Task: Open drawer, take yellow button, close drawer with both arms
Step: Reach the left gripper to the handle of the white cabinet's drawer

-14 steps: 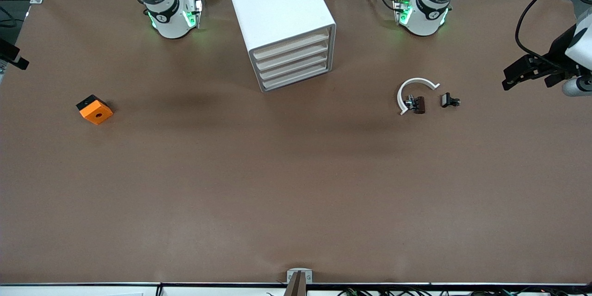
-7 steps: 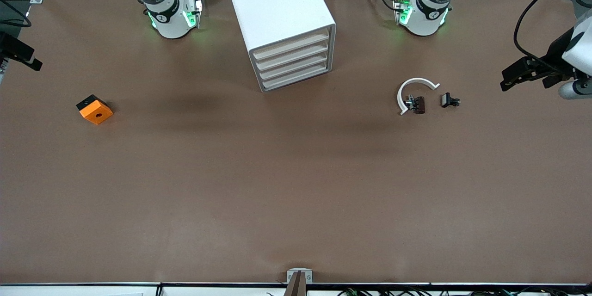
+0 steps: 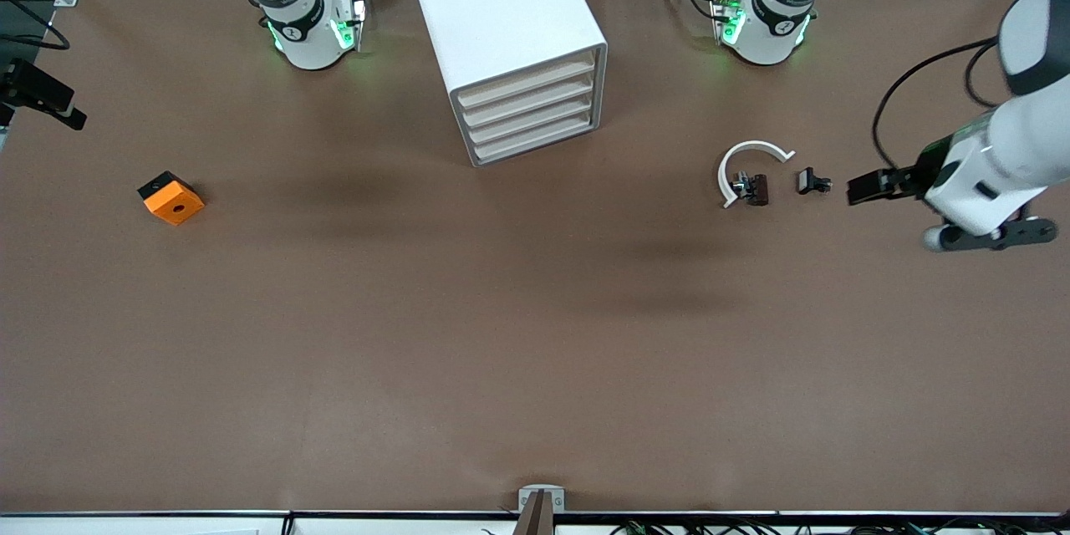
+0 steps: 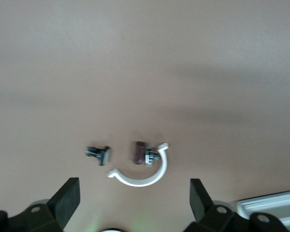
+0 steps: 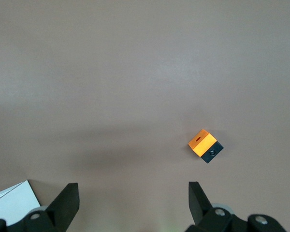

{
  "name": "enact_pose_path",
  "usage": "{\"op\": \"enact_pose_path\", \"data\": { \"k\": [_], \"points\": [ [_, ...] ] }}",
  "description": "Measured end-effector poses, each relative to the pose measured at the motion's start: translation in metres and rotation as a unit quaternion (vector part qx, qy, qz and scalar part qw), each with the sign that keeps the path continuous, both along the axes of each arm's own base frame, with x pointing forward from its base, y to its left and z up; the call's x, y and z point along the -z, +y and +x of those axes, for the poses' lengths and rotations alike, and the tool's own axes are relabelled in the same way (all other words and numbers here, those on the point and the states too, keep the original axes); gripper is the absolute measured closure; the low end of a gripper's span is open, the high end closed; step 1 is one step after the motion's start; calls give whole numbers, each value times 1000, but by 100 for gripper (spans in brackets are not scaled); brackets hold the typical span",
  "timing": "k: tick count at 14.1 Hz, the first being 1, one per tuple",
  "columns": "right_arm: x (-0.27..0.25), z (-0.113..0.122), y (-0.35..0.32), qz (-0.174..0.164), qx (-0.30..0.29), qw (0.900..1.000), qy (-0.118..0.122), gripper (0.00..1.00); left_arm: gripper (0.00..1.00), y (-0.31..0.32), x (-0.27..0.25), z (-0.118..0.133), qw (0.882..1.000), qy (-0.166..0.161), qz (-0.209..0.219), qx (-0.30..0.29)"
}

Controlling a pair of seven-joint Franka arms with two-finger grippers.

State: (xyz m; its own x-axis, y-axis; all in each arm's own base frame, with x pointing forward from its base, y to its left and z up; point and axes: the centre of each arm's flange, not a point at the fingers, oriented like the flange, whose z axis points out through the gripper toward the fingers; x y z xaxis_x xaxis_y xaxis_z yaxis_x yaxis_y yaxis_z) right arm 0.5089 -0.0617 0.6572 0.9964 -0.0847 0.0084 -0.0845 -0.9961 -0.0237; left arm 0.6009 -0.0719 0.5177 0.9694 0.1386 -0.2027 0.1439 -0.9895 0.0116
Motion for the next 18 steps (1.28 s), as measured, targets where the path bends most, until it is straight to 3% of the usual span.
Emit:
{"op": "enact_pose_path", "data": {
  "k": [5, 8, 11, 14, 18],
  "points": [
    [0, 0, 0, 0, 0, 1000, -1, 0, 0, -77, 72, 6, 988, 66, 37, -138],
    [0, 0, 0, 0, 0, 1000, -1, 0, 0, -98, 105, 6, 960, 115, 41, -251],
    [0, 0, 0, 0, 0, 1000, -1, 0, 0, -126, 135, -1, 912, 177, 65, -365],
    [0, 0, -1, 0, 1, 1000, -1, 0, 0, -168, 168, -13, 848, 239, 106, -461],
    [0, 0, -3, 0, 3, 1000, -1, 0, 0, -233, 209, -54, 762, 315, 210, -526]
  ]
}}
